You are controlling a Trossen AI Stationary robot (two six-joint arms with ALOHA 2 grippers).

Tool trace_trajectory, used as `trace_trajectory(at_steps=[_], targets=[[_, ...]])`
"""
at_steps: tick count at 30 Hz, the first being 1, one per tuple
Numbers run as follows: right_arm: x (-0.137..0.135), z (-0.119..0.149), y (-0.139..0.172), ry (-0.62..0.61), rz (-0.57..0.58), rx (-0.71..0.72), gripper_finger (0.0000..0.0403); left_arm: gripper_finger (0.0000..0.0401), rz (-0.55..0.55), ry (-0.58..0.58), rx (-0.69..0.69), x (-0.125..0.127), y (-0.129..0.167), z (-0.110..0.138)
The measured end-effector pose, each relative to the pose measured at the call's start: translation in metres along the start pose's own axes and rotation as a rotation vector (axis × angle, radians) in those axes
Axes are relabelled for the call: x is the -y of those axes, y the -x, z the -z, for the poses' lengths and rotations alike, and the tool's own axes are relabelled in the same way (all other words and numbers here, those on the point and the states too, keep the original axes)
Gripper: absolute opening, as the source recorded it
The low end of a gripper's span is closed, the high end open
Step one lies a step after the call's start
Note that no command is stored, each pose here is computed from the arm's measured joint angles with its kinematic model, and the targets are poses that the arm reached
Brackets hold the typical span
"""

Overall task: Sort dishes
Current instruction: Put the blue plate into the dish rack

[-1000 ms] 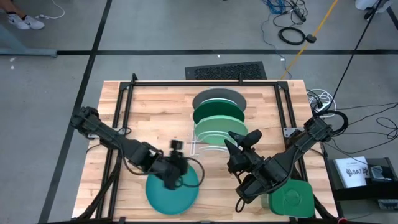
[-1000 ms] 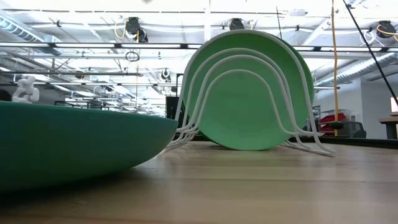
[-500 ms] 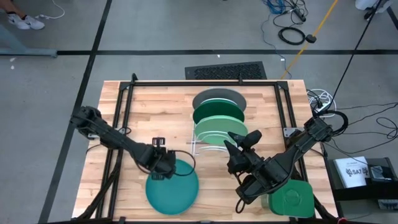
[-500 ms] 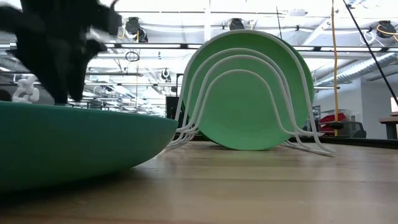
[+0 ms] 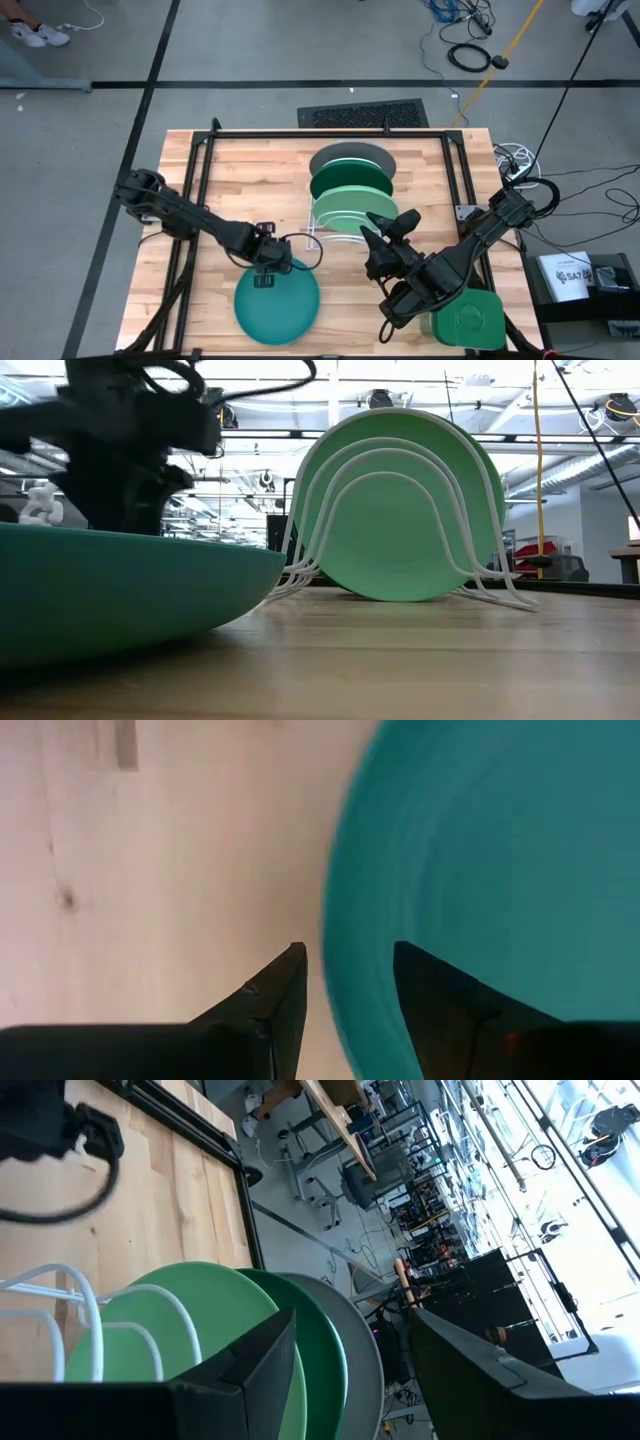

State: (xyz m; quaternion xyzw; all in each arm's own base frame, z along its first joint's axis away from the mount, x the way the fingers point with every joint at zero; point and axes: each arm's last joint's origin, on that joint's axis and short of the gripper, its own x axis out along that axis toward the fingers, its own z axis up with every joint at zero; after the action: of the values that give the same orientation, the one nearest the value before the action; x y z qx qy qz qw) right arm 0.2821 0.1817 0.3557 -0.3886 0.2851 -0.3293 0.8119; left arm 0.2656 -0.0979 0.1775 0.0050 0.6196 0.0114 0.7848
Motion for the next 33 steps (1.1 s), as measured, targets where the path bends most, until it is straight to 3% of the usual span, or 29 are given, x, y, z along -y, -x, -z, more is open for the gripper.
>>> trace_trajectory(at_steps=[9,16,24,28,33], targets=[[0.000,0.000,0.000,-0.003,0.000,0.001,0.0187,0.0151,0.001,0.013,0.028,-0.013,-0.013,0.001],[0.000,0.000,0.000,-0.003,0.000,0.001,0.0187,0.0151,0.060,0.009,0.150,-0.011,-0.019,-0.006],[0.000,-0.001,0.000,-0.008,0.000,0.002,0.0187,0.0147,0.078,0.033,0.135,-0.012,-0.027,0.002],[0.000,-0.001,0.000,-0.008,-0.001,0.002,0.0187,0.0119,0.074,0.033,0.124,-0.012,-0.031,0.006],[0.000,-0.001,0.000,-0.008,-0.001,0.002,0.0187,0.0043,0.087,0.038,0.121,-0.013,-0.031,0.008]])
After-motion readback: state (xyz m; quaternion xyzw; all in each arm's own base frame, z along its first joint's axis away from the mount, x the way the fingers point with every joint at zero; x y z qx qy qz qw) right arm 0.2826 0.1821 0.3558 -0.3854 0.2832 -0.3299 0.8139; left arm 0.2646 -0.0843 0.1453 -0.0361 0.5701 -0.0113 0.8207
